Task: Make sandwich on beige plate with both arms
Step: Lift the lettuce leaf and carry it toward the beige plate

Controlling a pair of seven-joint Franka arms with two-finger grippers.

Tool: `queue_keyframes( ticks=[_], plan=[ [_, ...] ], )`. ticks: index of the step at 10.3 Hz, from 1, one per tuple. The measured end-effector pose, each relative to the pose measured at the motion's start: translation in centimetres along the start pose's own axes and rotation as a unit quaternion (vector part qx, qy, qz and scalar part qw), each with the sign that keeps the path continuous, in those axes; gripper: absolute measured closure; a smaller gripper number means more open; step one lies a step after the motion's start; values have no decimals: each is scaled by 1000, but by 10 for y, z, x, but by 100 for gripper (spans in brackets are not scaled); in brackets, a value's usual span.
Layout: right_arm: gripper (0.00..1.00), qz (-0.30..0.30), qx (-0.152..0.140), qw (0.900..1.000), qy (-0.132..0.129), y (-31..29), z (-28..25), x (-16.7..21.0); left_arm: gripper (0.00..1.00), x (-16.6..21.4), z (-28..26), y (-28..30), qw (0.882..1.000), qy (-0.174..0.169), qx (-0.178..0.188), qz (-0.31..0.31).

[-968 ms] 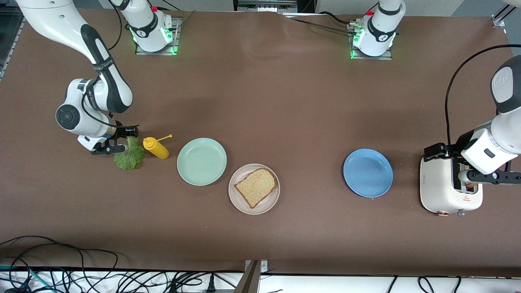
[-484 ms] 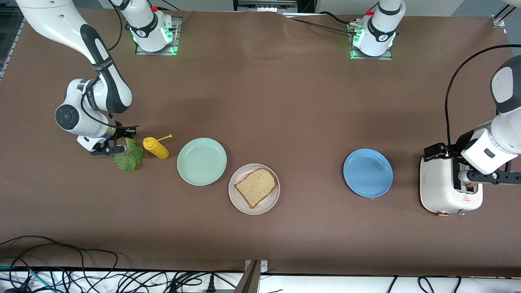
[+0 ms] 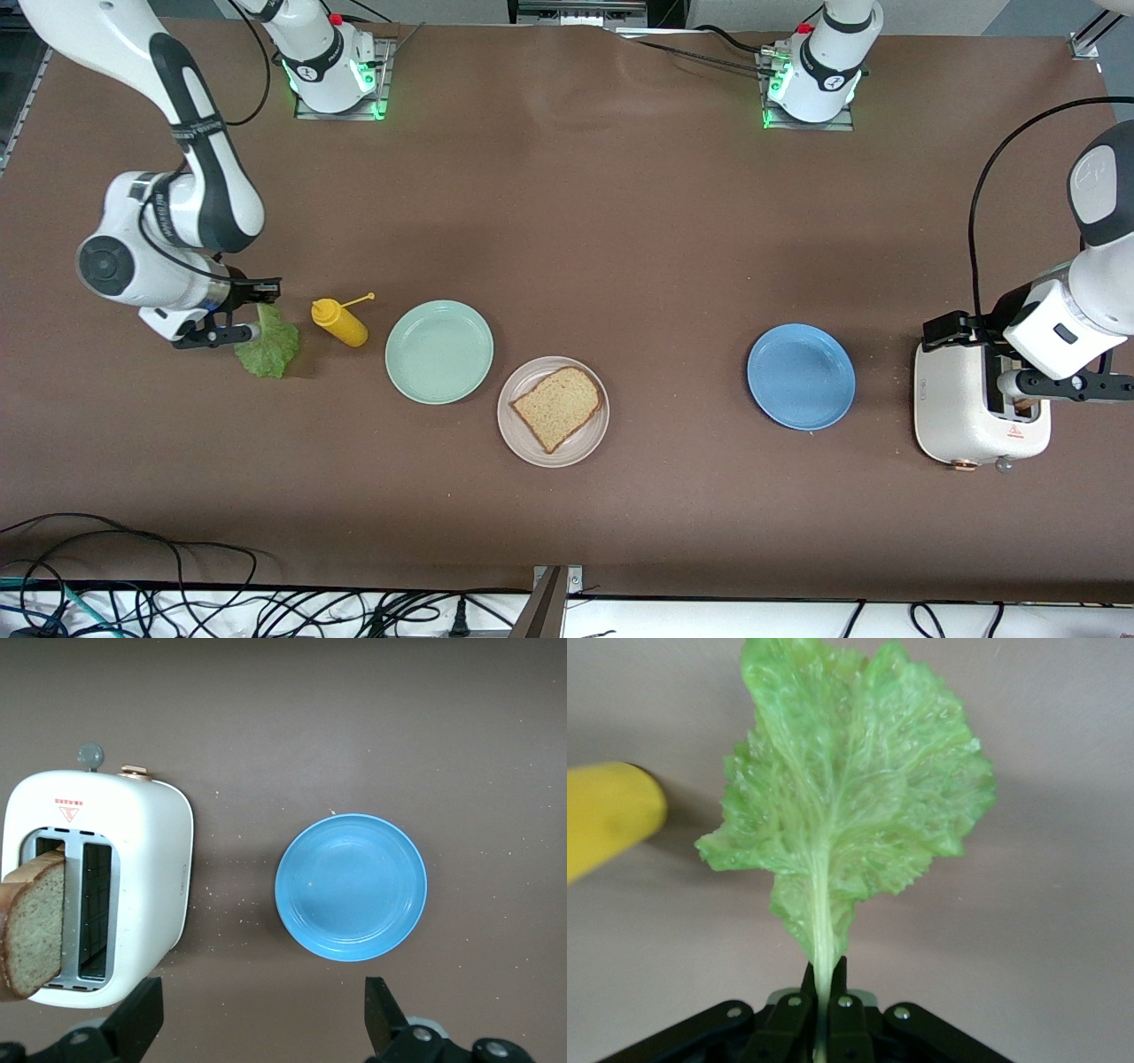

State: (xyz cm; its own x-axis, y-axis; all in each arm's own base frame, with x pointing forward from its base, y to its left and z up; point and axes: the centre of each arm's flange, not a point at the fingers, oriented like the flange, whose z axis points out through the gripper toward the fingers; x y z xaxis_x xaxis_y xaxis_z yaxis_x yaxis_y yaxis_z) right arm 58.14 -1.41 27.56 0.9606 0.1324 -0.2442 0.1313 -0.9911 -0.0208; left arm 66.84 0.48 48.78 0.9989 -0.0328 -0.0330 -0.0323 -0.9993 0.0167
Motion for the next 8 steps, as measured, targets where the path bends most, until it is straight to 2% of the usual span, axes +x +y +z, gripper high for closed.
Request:
queue_keyframes(
  ticks=[3, 5, 8],
  plan=[
    [97, -13, 2, 1000, -6, -14, -90, 12, 0, 0, 0, 1, 1000, 0, 0, 1],
    [97, -19, -2, 1000, -1, -34, -140, 15, 0, 0, 0, 1, 1000, 0, 0, 1],
    [97, 1, -14, 1000, 8, -100, -192, 13, 0, 0, 0, 2, 1000, 0, 0, 2]
  ],
)
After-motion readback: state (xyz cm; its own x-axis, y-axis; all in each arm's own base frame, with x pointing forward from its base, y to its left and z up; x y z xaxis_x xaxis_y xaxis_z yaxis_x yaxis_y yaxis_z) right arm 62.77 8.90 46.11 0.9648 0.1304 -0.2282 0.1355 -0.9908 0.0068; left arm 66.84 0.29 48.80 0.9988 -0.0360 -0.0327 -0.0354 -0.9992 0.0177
